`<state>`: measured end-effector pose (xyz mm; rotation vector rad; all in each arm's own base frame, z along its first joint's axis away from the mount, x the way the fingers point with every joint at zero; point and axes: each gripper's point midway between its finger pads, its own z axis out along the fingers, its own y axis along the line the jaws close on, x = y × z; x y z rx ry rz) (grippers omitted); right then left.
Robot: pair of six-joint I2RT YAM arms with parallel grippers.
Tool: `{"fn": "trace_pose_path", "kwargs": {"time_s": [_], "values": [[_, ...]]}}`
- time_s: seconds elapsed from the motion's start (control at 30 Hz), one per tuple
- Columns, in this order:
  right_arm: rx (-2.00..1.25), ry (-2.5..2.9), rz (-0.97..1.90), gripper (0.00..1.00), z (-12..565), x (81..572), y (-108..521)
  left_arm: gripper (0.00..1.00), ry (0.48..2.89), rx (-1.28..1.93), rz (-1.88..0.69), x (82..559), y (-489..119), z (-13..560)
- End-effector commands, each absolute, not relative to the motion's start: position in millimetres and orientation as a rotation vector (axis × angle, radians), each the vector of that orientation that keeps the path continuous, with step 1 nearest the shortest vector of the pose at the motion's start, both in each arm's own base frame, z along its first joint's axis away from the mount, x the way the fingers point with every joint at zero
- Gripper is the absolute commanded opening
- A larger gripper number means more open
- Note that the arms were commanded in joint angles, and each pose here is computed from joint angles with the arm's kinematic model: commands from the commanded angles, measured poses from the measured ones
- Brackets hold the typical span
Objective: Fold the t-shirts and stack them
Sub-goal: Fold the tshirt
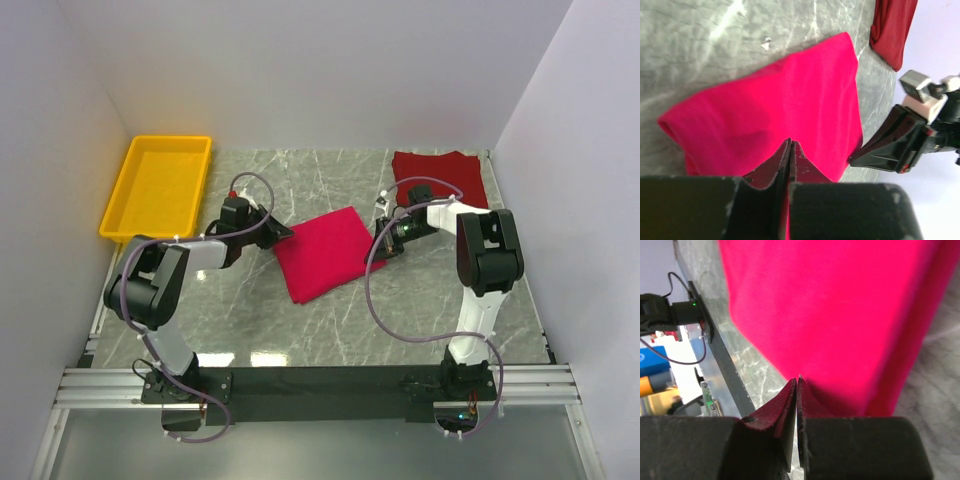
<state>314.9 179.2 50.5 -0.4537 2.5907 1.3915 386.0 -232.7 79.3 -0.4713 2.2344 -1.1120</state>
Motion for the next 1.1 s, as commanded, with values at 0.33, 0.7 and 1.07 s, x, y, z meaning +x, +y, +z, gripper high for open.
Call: {"fn": "trace_pose_path", "kwargs": {"time_s": [0.33, 0.7, 1.07], "values": [[-0.289, 2.738, 1.279, 0.10, 17, 323, 162, 0.01, 2.304, -0.435, -1.082, 401, -213, 48], [-0.264, 2.778, 1.231, 0.09, 8, 324, 156, 0.01, 2.362, -0.438, -0.970, 411, -179, 19], [-0.513, 2.571, 1.197, 0.24, 73, 337, 158, 0.16, 2.107, -0.188, -0.882, 428, -170, 131]]}}
